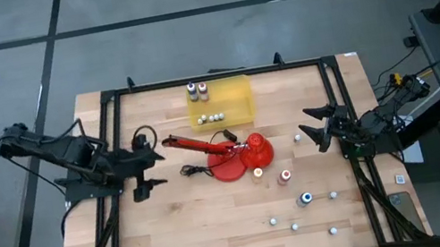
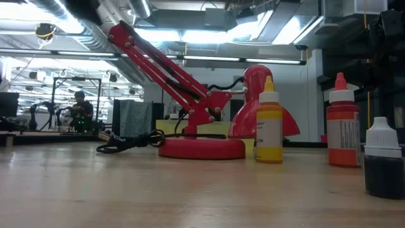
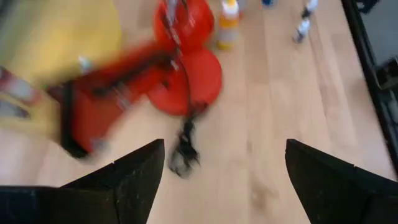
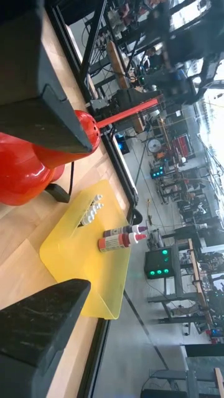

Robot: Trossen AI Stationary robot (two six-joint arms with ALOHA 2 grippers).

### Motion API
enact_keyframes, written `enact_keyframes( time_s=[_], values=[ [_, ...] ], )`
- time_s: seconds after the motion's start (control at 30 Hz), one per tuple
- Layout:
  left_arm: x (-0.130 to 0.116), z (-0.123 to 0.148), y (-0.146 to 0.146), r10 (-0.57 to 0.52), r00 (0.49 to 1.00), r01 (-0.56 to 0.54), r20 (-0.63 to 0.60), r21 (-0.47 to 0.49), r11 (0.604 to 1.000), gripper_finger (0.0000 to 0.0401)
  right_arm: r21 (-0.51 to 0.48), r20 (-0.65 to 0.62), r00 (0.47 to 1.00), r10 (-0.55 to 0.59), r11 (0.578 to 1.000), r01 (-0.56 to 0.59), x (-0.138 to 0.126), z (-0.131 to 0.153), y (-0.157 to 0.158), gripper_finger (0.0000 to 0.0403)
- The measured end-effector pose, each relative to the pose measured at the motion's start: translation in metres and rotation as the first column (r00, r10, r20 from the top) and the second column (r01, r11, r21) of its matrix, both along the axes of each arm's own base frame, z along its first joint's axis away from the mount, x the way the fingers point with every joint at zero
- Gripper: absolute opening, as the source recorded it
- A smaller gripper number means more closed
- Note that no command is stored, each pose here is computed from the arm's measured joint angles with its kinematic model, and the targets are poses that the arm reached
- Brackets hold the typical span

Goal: Pick & Place food coloring
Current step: Put the black food coloring bottle into the yellow bin

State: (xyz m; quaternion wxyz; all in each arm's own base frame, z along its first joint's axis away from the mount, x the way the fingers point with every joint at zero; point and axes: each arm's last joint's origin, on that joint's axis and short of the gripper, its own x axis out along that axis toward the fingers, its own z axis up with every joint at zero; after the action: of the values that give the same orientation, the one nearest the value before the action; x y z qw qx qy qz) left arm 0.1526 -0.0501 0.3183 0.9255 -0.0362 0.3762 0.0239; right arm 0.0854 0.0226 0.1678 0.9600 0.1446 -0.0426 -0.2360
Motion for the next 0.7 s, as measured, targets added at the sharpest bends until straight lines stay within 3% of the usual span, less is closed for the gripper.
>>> enact_keyframes(
  time_s=[0.2, 0.47, 0.57, 0.7],
  values=[
    [-0.012, -0.031, 0.000, 0.036, 0.998, -0.040, -0.055, -0.063, 0.997, 0.0319, 0.000, 0.000, 1.000, 0.000, 1.000, 0.000, 0.000, 0.000, 0.000, 0.0347],
    [-0.025, -0.053, 0.013, 0.188, 0.981, -0.183, 0.044, -0.092, 0.979, 0.0319, 0.000, 0.000, 1.000, 0.000, 1.000, 0.000, 0.000, 0.000, 0.000, 0.0347],
    [-0.031, -0.060, 0.021, 0.282, 0.956, -0.277, 0.081, -0.069, 0.958, 0.0319, 0.000, 0.000, 1.000, 0.000, 1.000, 0.000, 0.000, 0.000, 0.000, 0.0347],
    [-0.038, -0.069, 0.033, 0.428, 0.890, -0.427, 0.158, -0.046, 0.903, 0.0319, 0.000, 0.000, 1.000, 0.000, 1.000, 0.000, 0.000, 0.000, 0.000, 0.0347]
  ],
)
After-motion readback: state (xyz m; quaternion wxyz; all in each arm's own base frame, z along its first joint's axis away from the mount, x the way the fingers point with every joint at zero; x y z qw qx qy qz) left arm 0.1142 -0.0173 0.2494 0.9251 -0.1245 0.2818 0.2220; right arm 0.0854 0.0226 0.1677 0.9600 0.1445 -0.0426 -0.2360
